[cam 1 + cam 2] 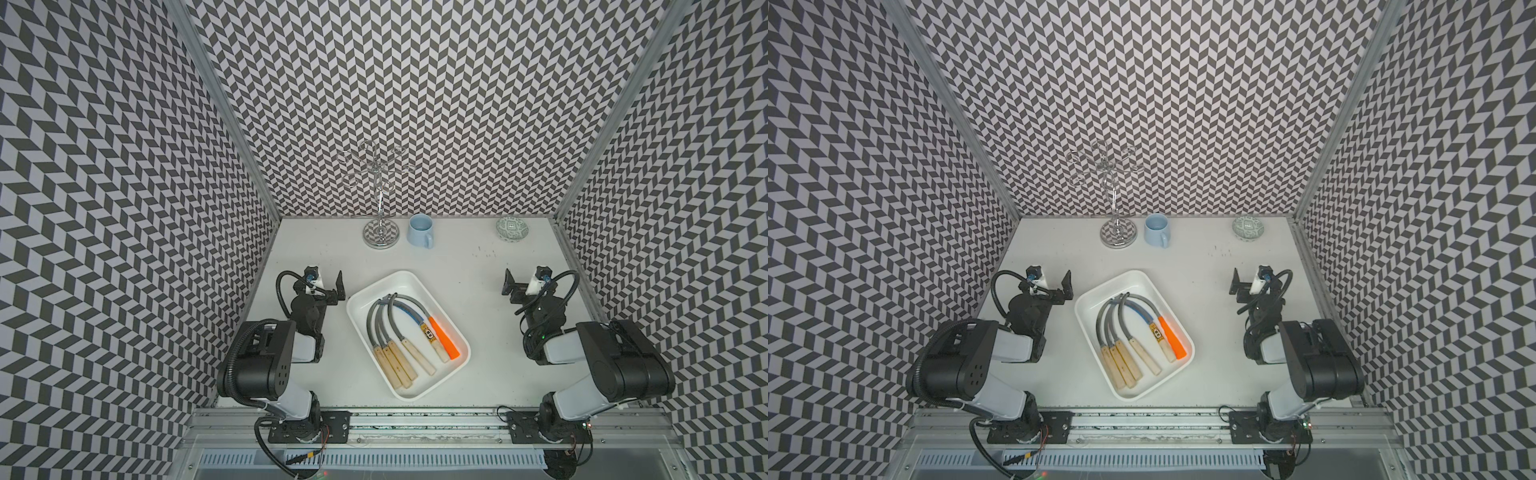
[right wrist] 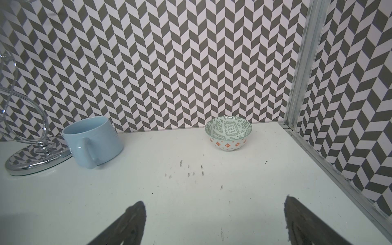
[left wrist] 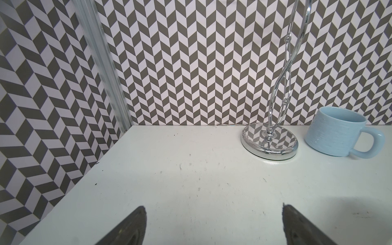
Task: Put small sickles into storage boxes
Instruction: Reset both arms
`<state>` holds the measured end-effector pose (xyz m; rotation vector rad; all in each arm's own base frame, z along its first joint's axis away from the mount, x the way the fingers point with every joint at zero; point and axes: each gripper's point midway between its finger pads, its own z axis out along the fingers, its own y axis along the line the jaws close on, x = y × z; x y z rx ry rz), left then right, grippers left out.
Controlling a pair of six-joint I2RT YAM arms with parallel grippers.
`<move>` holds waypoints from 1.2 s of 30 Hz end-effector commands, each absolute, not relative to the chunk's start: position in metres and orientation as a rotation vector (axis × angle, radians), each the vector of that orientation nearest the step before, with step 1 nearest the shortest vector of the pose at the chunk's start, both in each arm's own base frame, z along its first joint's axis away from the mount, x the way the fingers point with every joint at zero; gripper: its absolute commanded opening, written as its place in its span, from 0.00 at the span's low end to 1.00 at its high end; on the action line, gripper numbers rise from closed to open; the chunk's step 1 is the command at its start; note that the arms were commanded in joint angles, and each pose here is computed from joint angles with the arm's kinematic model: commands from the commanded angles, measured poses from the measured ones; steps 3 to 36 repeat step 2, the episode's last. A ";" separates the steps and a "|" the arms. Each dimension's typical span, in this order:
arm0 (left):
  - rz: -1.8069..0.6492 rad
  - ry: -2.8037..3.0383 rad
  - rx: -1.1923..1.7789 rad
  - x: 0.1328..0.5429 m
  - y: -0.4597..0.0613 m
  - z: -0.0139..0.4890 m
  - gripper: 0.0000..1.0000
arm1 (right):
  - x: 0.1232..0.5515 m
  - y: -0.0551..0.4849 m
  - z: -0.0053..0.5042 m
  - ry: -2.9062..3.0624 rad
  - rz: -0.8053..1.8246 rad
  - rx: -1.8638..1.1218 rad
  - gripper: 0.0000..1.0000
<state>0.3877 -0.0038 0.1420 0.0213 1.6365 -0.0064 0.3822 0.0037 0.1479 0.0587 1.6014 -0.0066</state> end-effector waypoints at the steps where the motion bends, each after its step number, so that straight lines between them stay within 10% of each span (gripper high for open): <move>1: -0.006 1.629 0.030 0.388 -0.005 0.145 1.00 | 0.382 0.004 0.157 1.559 0.002 0.056 1.00; 36: -0.006 1.624 0.030 0.387 -0.005 0.145 1.00 | 0.382 0.004 0.157 1.559 0.002 0.057 1.00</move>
